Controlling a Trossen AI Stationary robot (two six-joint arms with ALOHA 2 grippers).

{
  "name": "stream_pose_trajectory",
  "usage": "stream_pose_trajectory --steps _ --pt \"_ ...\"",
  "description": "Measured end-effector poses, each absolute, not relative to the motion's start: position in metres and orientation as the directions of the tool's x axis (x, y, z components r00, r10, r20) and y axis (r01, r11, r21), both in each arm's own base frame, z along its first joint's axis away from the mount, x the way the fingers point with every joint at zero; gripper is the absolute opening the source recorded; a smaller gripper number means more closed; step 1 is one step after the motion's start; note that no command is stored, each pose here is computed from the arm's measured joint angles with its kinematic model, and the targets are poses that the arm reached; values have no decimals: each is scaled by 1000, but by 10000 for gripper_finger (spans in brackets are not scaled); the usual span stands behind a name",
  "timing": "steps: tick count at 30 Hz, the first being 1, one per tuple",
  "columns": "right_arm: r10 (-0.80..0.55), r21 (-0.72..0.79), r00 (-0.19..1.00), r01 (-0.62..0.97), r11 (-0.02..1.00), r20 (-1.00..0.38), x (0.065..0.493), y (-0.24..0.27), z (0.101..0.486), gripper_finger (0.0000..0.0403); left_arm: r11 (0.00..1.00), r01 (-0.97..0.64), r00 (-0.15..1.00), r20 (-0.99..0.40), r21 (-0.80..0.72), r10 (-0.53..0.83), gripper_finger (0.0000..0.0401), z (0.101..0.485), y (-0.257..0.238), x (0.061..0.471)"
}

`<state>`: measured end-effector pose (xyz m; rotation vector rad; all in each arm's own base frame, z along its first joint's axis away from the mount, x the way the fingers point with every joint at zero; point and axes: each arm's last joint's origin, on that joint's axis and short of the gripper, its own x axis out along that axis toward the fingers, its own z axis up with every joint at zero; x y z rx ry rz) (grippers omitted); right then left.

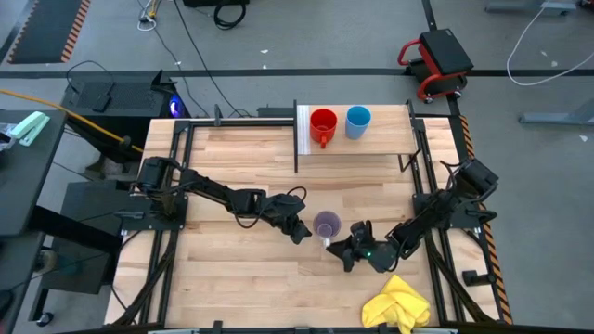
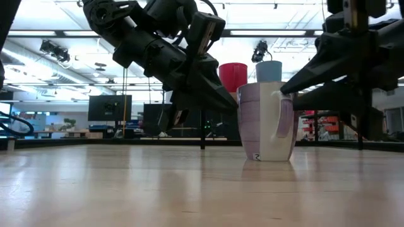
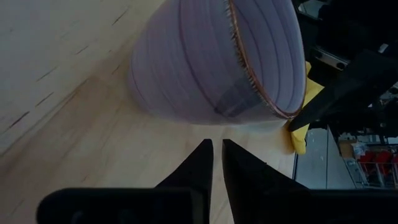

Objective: Stack small to large cups/mugs on shelf
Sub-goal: Put the purple mug on the shelf

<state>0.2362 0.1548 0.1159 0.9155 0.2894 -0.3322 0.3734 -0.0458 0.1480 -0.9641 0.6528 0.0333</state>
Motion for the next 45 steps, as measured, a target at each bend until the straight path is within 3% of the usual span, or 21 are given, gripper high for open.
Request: stream_pose_trajectory --steps 13,25,45 --pt "-154 717 910 399 572 -384 246 143 117 106 584 -308 809 -529 -751 -254 43 148 -46 373" --pt "-148 722 910 399 566 -387 248 140 117 45 583 -308 810 -529 -751 -254 34 148 -46 373" --pt "-142 737 929 360 572 -343 249 141 124 25 582 -301 806 -528 -755 -268 22 148 -47 373"
